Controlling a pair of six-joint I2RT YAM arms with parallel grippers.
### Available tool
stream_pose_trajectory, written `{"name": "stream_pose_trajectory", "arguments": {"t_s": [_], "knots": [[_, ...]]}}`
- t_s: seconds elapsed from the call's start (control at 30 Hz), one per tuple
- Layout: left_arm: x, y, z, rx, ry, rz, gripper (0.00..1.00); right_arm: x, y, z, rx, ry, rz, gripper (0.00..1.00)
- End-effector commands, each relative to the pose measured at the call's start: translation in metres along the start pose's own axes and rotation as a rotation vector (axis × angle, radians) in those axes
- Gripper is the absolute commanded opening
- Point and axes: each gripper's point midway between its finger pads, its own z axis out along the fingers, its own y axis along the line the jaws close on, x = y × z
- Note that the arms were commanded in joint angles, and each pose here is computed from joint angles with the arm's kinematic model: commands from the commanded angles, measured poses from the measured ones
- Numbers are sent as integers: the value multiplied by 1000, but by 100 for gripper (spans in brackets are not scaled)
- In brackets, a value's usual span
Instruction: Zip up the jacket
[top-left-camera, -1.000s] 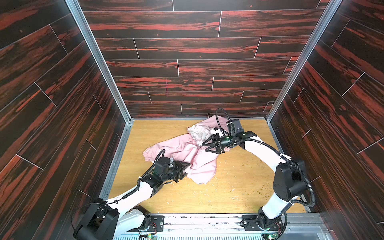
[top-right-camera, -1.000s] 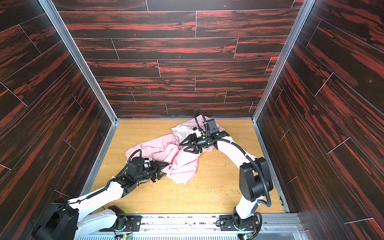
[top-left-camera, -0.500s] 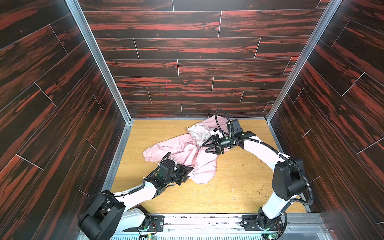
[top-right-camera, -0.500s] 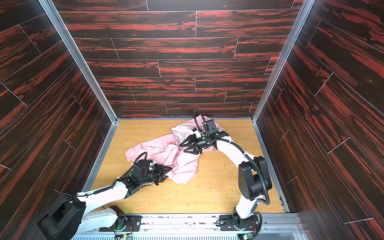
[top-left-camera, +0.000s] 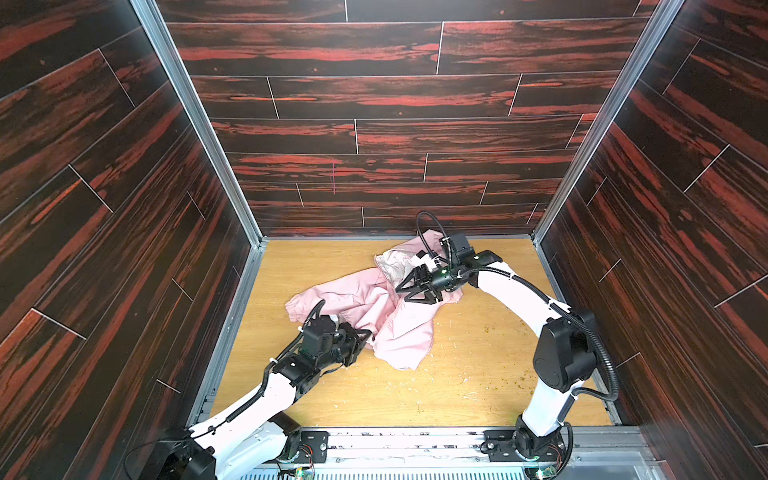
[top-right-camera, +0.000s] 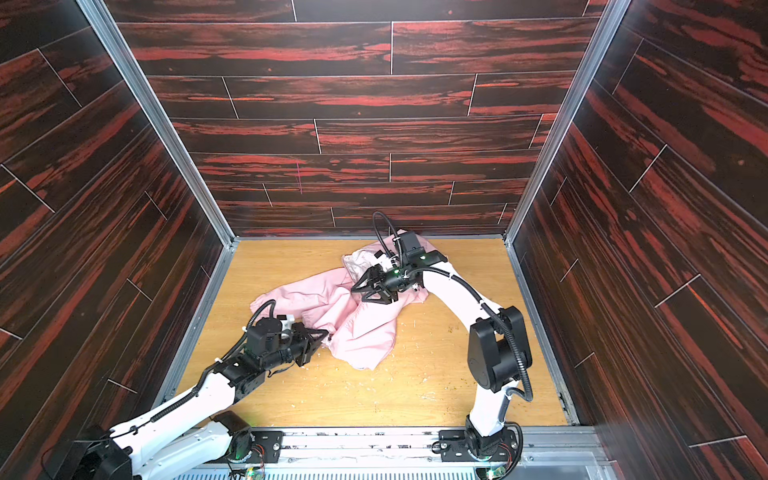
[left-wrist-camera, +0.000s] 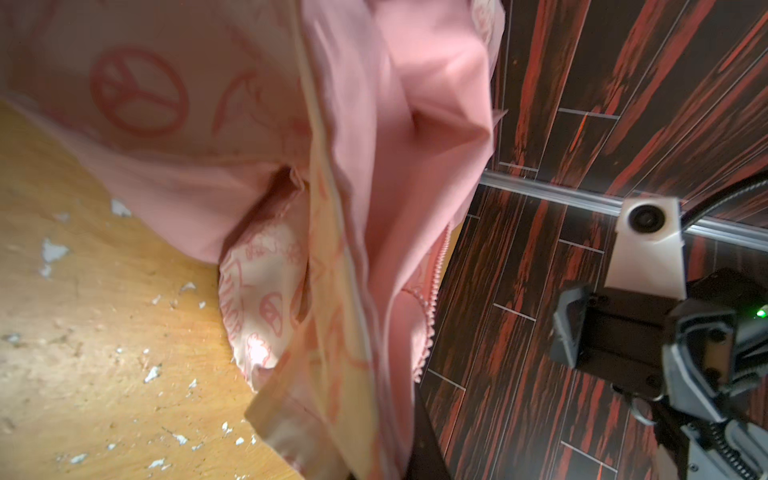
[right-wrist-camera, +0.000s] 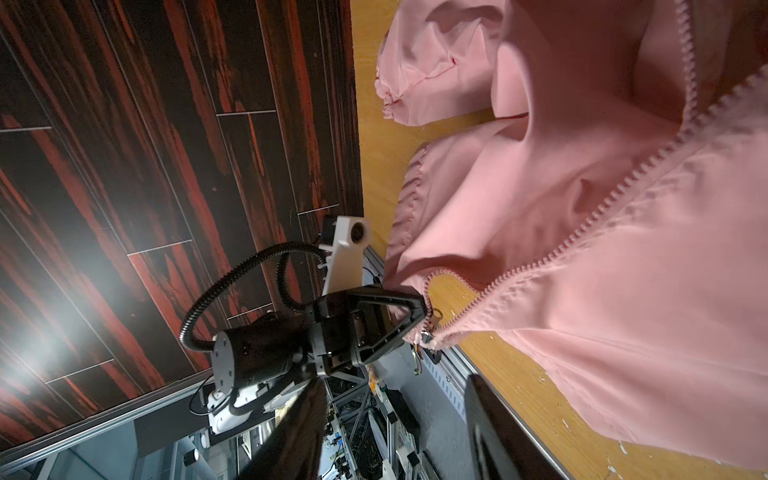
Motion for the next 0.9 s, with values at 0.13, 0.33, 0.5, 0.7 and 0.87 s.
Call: {"name": "stream_pose_trajectory", "arguments": {"t_s": [0.13,0.33,0.5,0.7,0.87], "knots": [[-8,-33,-7,2,24,77,0,-40,-73,-24,214,-138,123,59],[-13,-23,-6,-10,21,60,0,-97,-155,-102,387,-395,263,64],[-17,-20,-6,-2,12,45,0,-137,-210,-110,440,-421,331,67],[-20,-21,-6,8,13,39,0,-167,-243,-105,506,-431,347,67],[-20,-22,-8,13,18,34,0,-186,-243,-103,446,-458,318,68]]}}
